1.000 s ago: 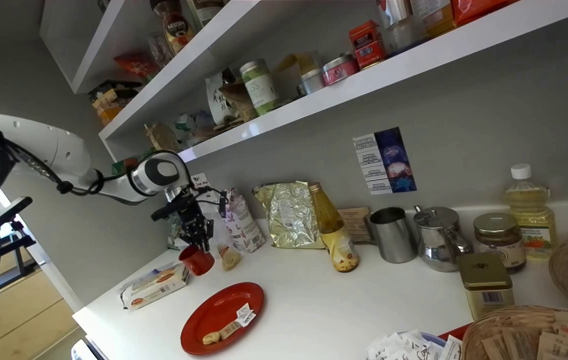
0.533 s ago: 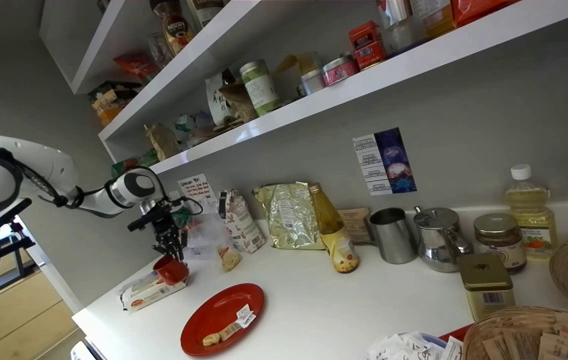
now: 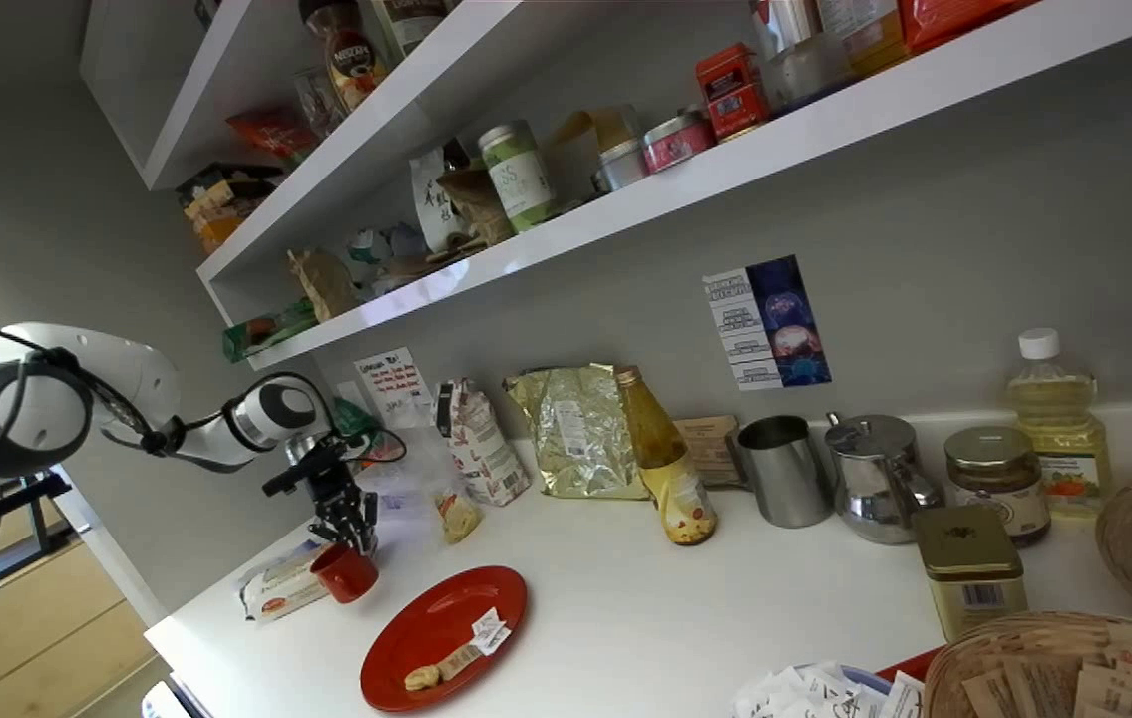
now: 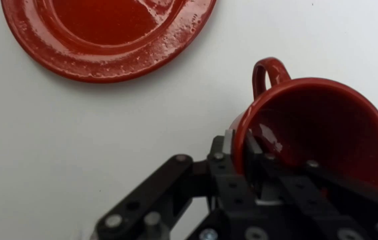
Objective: Place the cup on the counter
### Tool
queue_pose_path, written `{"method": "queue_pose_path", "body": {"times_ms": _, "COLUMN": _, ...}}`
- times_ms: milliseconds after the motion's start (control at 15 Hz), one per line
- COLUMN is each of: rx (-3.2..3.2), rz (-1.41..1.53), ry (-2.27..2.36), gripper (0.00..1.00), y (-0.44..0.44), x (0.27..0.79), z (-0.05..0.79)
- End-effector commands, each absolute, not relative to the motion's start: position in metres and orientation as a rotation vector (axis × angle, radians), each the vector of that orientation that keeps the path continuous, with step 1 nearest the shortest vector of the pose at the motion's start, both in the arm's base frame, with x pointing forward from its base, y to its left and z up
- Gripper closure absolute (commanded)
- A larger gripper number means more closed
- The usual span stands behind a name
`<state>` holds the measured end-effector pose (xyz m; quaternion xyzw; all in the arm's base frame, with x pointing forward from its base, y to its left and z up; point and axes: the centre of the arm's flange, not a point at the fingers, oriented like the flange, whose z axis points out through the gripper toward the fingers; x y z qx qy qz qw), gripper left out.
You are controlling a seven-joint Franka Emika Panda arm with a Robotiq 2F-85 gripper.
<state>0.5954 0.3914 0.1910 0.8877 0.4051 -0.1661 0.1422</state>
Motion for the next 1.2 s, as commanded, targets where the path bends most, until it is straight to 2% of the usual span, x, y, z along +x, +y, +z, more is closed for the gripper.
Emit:
{"method": "queue_pose_path", "body": {"times_ms": 0, "rx": 2.514, "rz": -0.535, "ry": 1.145, "gripper": 0.98, "y": 0.402, "x": 0.617, "z": 0.175}}
{"method": "queue_pose_path", "body": {"times_ms": 1133, "rx": 2.555, "rz": -0.565, "ry": 1.08, "gripper": 0.98, "y": 0.386, "x": 0.635, "z": 0.153}}
